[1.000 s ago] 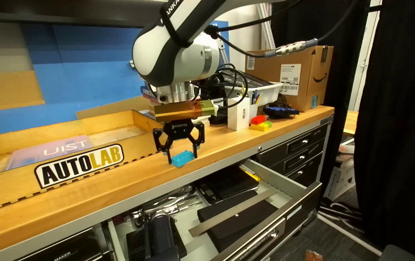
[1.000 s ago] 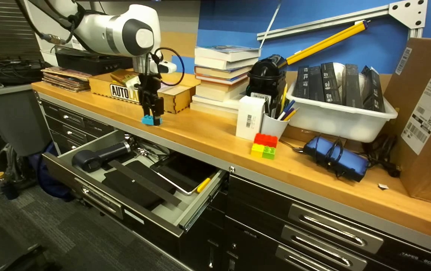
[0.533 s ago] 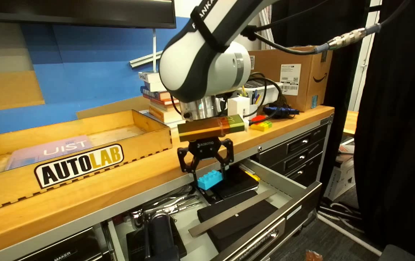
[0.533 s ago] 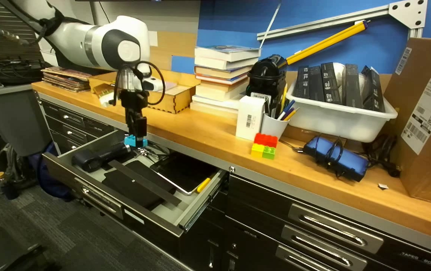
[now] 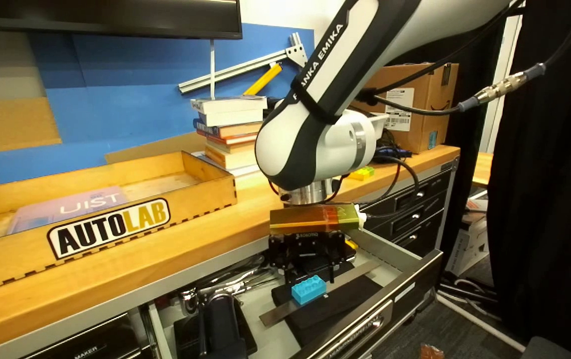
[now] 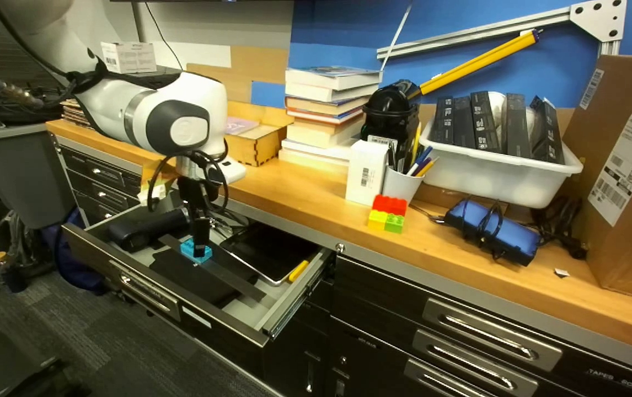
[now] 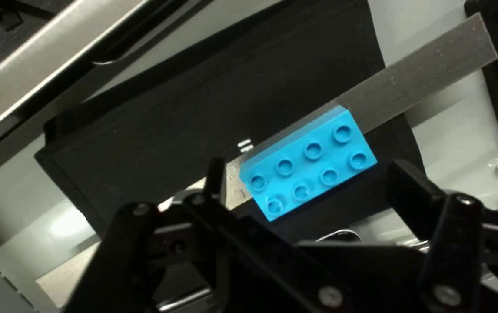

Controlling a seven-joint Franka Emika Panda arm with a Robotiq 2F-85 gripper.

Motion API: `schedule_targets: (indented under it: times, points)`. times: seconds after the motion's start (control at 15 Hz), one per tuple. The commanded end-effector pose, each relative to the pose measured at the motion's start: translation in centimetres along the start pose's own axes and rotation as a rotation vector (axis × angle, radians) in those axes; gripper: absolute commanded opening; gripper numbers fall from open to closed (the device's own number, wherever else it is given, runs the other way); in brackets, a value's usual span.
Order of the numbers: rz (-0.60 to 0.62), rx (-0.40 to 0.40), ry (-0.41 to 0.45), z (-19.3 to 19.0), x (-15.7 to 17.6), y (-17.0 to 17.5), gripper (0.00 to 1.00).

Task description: Put the blue object in the drawer and close the drawer

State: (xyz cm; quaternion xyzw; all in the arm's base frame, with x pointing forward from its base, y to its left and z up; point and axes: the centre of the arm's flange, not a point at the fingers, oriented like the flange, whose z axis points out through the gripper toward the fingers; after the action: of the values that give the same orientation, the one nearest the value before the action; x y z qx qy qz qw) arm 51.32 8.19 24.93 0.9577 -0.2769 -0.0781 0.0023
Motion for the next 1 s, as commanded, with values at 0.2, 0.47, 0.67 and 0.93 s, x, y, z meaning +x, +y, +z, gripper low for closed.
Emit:
schedule_targets:
  times: [0.2,0.47,0.67,0.93]
  points:
    - [-0.006,-0.020,-0.037,-2.0,-5.0,4.2,1.00]
    - [0.011,-0.071,-0.078,-2.1,-8.9,8.1,1.00]
    - [0.010,-0.090,-0.116,-1.6,-10.9,10.0,1.00]
    - [-0.003,-0.117,-0.161,0.1,-11.8,10.8,1.00]
